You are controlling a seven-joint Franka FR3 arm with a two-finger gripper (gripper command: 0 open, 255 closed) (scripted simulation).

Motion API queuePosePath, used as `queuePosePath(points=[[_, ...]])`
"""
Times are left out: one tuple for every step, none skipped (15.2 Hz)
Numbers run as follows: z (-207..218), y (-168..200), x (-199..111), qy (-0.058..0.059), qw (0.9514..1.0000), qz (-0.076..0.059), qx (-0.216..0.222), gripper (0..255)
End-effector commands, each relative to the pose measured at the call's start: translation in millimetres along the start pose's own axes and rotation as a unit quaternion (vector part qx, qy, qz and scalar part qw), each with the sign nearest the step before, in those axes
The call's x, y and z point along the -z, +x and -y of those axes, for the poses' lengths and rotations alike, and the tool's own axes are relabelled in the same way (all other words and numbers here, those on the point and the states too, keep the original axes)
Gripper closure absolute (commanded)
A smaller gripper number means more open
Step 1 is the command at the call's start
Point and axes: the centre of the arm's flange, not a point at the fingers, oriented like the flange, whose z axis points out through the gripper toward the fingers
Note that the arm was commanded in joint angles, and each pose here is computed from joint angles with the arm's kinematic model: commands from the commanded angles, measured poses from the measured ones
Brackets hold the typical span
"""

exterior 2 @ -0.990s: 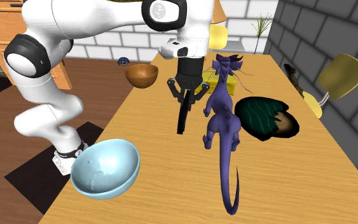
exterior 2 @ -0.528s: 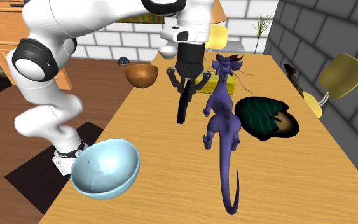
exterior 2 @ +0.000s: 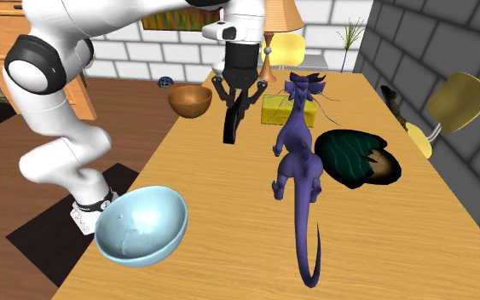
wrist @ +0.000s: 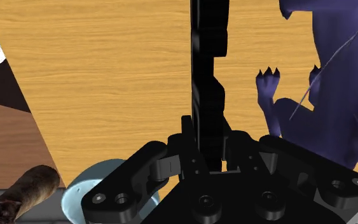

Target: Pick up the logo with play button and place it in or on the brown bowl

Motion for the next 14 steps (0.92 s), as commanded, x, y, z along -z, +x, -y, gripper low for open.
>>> queuePosePath(points=[[-16.6, -23.2, 2.3, 0.0, 1.0, 0.0, 0.0, 255], [-24.4, -33.7, 3.6, 0.0, 1.0, 0.0, 0.0, 255], [-32.3, -44.2, 4.9, 0.0, 1.0, 0.0, 0.0, 255], [-40.2, -54.8, 6.3, 0.0, 1.0, 0.0, 0.0, 255], [-48.0, -65.3, 7.6, 0.0, 1.0, 0.0, 0.0, 255], [-55.9, -75.8, 8.9, 0.0, 1.0, 0.0, 0.0, 255], [-63.8, -86.3, 10.2, 0.0, 1.0, 0.0, 0.0, 255], [-71.7, -96.8, 11.5, 0.0, 1.0, 0.0, 0.0, 255], [-79.5, -107.3, 12.8, 0.0, 1.0, 0.0, 0.0, 255], [-87.4, -117.8, 14.1, 0.0, 1.0, 0.0, 0.0, 255], [-95.3, -128.3, 15.4, 0.0, 1.0, 0.0, 0.0, 255], [-103.2, -138.8, 16.8, 0.0, 1.0, 0.0, 0.0, 255], [-111.0, -149.3, 18.1, 0.0, 1.0, 0.0, 0.0, 255], [-118.9, -159.9, 19.4, 0.0, 1.0, 0.0, 0.0, 255]])
